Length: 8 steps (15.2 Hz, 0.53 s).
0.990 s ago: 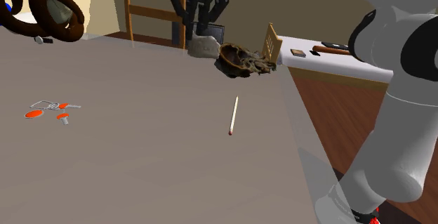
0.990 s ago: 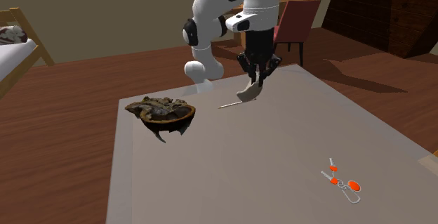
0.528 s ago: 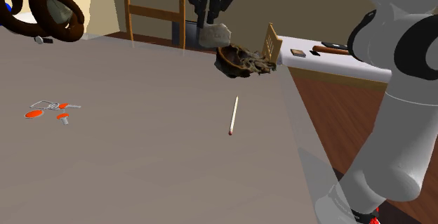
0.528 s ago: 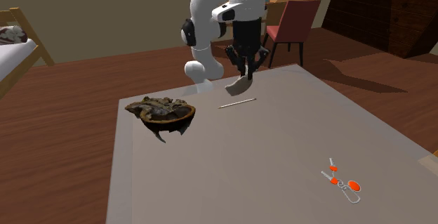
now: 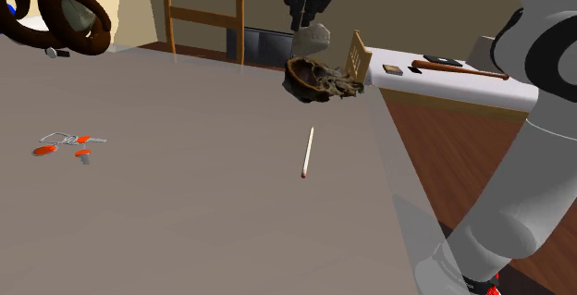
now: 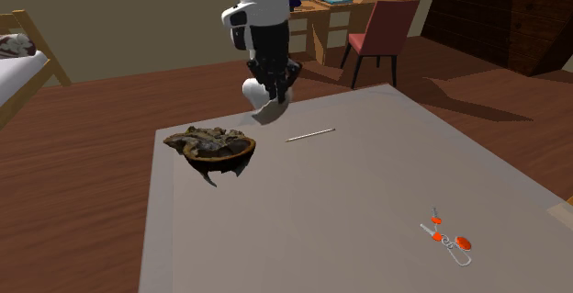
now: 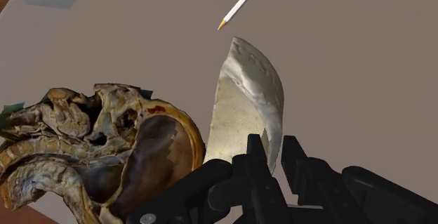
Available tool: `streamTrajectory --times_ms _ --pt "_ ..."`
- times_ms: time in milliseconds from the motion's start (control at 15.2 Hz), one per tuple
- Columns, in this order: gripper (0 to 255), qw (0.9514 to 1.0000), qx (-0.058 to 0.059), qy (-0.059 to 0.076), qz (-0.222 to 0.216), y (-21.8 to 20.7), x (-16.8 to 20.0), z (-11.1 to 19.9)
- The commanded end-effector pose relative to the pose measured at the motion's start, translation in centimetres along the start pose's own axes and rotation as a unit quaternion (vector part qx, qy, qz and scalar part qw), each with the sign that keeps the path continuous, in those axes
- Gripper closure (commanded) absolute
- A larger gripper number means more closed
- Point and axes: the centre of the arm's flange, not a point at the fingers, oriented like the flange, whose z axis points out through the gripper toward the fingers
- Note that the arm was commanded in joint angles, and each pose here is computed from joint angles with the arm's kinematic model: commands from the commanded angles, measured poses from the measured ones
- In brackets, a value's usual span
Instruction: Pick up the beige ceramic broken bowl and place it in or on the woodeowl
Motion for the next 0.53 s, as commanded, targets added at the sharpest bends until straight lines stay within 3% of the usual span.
streamTrajectory --times_ms 0,462 --pt "255 1.0000 0.000 0.000 -0.001 2.4 1.0 -0.4" --pt "255 1.0000 0.000 0.000 -0.001 10.5 5.2 -1.4"
